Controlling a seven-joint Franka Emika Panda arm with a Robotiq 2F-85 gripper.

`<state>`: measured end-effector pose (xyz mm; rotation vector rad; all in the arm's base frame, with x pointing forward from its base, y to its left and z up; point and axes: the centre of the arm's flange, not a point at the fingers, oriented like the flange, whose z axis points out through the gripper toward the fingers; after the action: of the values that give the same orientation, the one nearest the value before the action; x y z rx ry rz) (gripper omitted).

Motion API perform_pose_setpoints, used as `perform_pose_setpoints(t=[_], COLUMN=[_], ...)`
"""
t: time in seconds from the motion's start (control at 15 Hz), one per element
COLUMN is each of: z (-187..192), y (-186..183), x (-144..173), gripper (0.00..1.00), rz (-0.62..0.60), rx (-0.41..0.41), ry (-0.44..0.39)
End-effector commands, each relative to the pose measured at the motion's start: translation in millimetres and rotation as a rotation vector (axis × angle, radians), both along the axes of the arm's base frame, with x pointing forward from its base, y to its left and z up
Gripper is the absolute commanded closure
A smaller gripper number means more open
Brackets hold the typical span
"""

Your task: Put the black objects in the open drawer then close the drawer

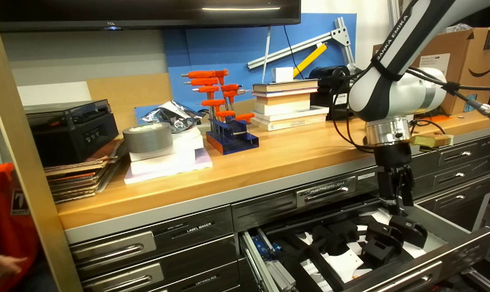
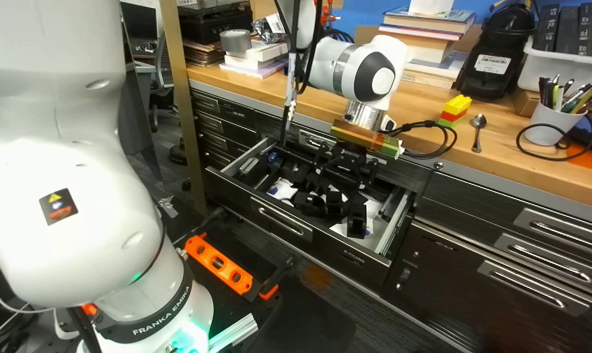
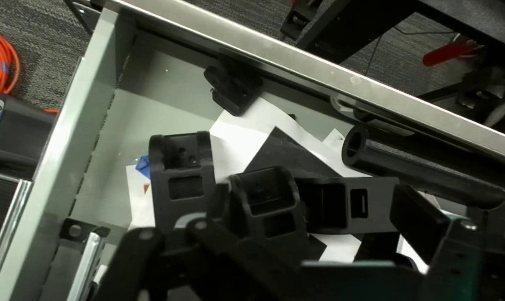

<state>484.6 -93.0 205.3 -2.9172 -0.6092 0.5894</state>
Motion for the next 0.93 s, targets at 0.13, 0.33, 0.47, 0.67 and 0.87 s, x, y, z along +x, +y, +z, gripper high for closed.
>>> perform_pose_setpoints(t=[0.13, 0.33, 0.47, 0.67, 0.87], z=[42.5, 53.2, 50.2, 37.2, 30.1], y=[-4.4, -5.0, -4.3, -6.3, -6.6], x=[-20.2, -28.2, -38.3, -67.2, -98.3], gripper=[0.00, 0.00, 0.00, 0.00, 0.00], rz=[-0.177, -0.318, -0.421, -0.577, -0.730], rx=[0.040, 0.114, 0.144, 0.183, 0.201], ry=[-0.072, -0.131, -0.148, -0.160, -0.171])
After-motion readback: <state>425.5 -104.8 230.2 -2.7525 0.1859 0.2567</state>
